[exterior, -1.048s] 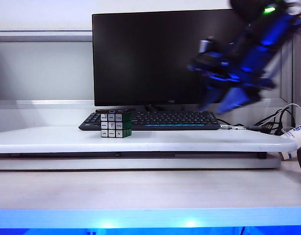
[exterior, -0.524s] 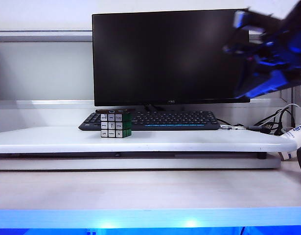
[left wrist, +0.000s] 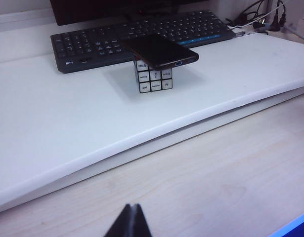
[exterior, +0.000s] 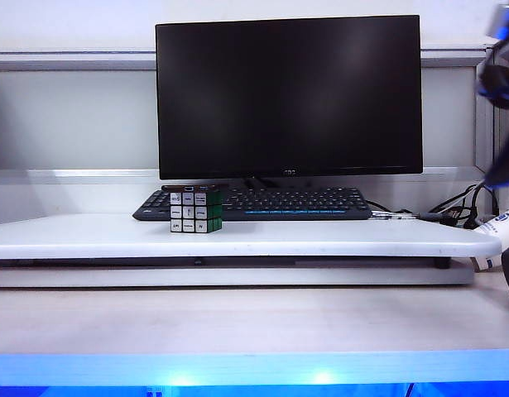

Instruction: Put the phone on top of the Rubik's Cube.

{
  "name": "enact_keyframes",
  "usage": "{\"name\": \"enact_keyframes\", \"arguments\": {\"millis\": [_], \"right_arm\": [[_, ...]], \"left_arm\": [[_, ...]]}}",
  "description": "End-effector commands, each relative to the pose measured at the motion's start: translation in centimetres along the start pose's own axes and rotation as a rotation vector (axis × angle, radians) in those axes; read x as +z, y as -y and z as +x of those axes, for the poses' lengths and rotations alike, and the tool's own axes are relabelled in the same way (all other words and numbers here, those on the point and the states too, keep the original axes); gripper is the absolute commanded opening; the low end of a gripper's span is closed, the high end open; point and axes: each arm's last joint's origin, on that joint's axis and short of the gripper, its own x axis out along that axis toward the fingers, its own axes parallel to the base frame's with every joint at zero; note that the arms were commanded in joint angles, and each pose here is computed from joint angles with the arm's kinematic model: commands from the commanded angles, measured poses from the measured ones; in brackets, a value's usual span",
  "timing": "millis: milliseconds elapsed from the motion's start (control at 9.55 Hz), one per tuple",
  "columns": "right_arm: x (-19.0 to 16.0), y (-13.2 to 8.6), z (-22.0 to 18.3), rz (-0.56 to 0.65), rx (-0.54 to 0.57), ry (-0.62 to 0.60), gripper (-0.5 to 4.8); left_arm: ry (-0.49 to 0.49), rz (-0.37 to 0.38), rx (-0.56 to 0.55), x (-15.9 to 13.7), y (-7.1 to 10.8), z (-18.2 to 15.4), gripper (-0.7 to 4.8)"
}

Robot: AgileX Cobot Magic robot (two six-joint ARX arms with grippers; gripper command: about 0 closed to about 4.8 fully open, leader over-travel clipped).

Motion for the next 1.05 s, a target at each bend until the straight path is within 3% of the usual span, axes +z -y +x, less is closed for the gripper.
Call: {"name": "enact_keyframes", "arguments": {"millis": [105,210,419,524,838,1048], "right_arm": [[-4.2,0.7,-1.5,0.097,-0.063,0.113,-0.09],[-6.4,1.5,-1.2,0.020,-0.082,0.154,-0.08],[-6.0,2.7,-1.2,-0.017,-0.086,0.165,-0.09],[-5.8,4.2,-1.3,-0.024,-0.121,0.169,-0.09],[-6.2,4.8,-1.2,-0.070,-0.154,0.155,-0.09],[-5.9,4.7,-2.0,-0.086,-0.174,0.238,-0.08]], "left_arm": [[-0.038,0.028,0.084,-0.3,-0.2,0.0,-0.06],[-0.048,0.045,0.125,-0.4,-0.3,0.0,-0.06],[-0.049,0.054,0.150,-0.4,-0.4,0.0,-0.06],[-0.069,0.058,0.259,-0.4,-0.7,-0.1,-0.06],[-0.100,0.031,0.295,-0.7,-0.8,-0.1,-0.06],[-0.098,0.050,0.301,-0.7,-0.8,-0.1,-0.05]]}}
